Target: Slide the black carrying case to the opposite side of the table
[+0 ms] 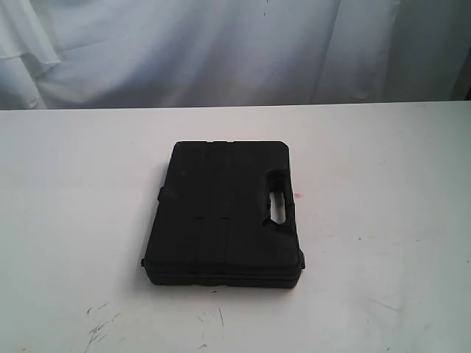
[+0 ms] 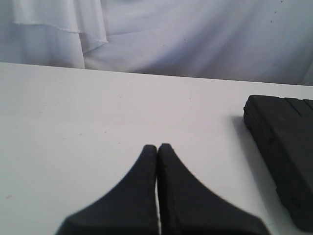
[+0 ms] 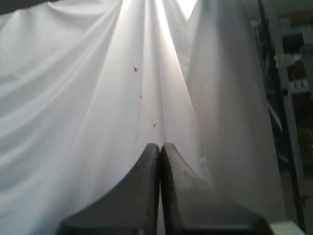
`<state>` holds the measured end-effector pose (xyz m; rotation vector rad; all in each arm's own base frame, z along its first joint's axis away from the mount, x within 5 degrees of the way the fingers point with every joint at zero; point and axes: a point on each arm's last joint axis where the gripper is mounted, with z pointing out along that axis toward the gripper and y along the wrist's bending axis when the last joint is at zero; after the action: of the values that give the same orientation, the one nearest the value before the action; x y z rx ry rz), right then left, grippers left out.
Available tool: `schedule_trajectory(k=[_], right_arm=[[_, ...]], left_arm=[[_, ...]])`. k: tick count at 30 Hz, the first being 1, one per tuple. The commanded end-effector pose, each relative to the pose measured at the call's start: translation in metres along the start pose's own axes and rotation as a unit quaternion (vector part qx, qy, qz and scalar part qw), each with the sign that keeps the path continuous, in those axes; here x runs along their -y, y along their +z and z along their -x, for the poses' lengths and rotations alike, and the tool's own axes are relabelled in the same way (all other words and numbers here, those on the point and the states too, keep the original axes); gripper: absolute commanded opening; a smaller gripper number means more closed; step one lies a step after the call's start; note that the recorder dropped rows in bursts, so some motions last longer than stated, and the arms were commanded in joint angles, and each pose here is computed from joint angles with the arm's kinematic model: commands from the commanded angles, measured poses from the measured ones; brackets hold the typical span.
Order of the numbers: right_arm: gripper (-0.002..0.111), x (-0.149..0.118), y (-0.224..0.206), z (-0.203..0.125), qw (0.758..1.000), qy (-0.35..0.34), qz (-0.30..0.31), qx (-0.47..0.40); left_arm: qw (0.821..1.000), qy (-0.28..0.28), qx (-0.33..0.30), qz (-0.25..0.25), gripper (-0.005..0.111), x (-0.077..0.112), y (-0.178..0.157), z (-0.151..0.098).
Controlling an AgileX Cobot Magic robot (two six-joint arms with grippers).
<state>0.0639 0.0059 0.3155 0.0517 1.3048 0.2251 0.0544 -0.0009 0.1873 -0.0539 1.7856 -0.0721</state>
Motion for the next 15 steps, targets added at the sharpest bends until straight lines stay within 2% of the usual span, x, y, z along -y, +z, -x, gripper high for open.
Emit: schedule_trajectory(k=[1, 2, 6, 9, 11, 13, 15], right_arm=[[0.0, -0.002, 0.036, -0.005, 0.985, 0.02, -0.019, -0.173], [0.0, -0.003, 0.043, -0.011, 0.975, 0.031, -0.02, -0.217], [0.0, -0.009, 0.062, -0.052, 0.914, 0.068, -0.023, -0.399], [0.0, -0.011, 0.062, -0.085, 0.84, 0.08, -0.038, -0.535], [0.0, -0.011, 0.064, -0.091, 0.83, 0.078, -0.042, -0.551], [0.0, -0.013, 0.067, -0.093, 0.829, 0.106, -0.042, -0.547], [0.0, -0.014, 0.069, -0.091, 0.836, 0.092, -0.026, -0.54]], left_arm=[[1.0, -0.003, 0.004, 0.0, 0.0, 0.0, 0.0, -0.001], [1.0, -0.003, 0.004, 0.0, 0.0, 0.0, 0.0, -0.001], [1.0, -0.003, 0.004, 0.0, 0.0, 0.0, 0.0, -0.001], [1.0, -0.003, 0.004, 0.0, 0.0, 0.0, 0.0, -0.001], [1.0, -0.003, 0.004, 0.0, 0.0, 0.0, 0.0, -0.001], [1.0, -0.003, 0.004, 0.0, 0.0, 0.0, 0.0, -0.001], [1.0, -0.003, 0.004, 0.0, 0.0, 0.0, 0.0, -0.001]])
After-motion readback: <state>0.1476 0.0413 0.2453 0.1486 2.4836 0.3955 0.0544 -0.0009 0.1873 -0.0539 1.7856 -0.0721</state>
